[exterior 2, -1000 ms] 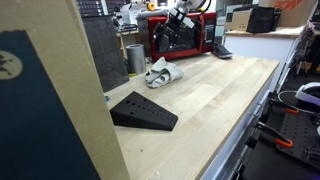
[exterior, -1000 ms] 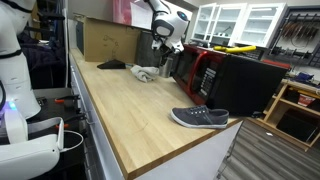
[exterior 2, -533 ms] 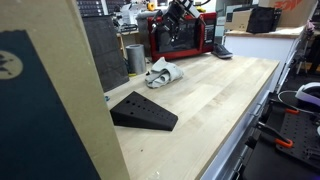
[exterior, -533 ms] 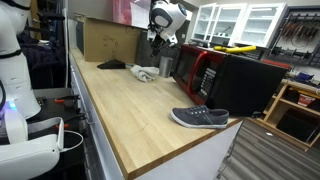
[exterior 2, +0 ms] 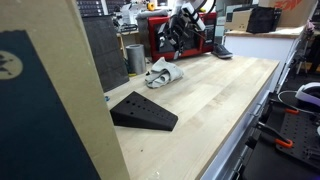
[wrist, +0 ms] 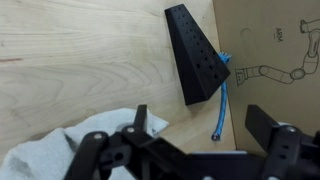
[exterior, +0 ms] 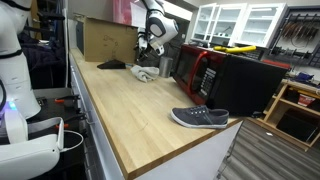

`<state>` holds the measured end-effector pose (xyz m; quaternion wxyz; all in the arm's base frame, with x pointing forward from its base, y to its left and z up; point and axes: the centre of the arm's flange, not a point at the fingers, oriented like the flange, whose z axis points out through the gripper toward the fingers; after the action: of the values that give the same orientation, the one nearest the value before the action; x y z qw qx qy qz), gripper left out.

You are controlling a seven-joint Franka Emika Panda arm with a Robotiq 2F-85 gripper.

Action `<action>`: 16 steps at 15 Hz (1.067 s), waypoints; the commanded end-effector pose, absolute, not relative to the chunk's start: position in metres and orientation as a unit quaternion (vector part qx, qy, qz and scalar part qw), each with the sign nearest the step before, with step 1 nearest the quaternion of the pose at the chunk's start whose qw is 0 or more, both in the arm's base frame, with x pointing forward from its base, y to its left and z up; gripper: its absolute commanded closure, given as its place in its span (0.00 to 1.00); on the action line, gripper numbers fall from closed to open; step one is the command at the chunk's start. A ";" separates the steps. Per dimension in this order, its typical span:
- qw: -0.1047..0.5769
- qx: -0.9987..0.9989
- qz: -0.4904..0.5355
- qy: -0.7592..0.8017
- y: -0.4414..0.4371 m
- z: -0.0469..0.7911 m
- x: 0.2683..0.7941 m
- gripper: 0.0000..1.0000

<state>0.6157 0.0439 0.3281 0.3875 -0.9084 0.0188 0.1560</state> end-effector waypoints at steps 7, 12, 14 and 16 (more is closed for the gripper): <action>0.428 -0.887 0.166 -0.055 0.058 0.266 0.604 0.00; 0.443 -0.875 0.195 -0.025 0.039 0.237 0.609 0.00; 0.454 -0.866 0.209 -0.010 0.034 0.225 0.610 0.00; 0.460 -0.860 0.222 0.007 0.031 0.214 0.608 0.00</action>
<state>0.6006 0.0337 0.2211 0.4398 -0.8743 -0.0139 0.2049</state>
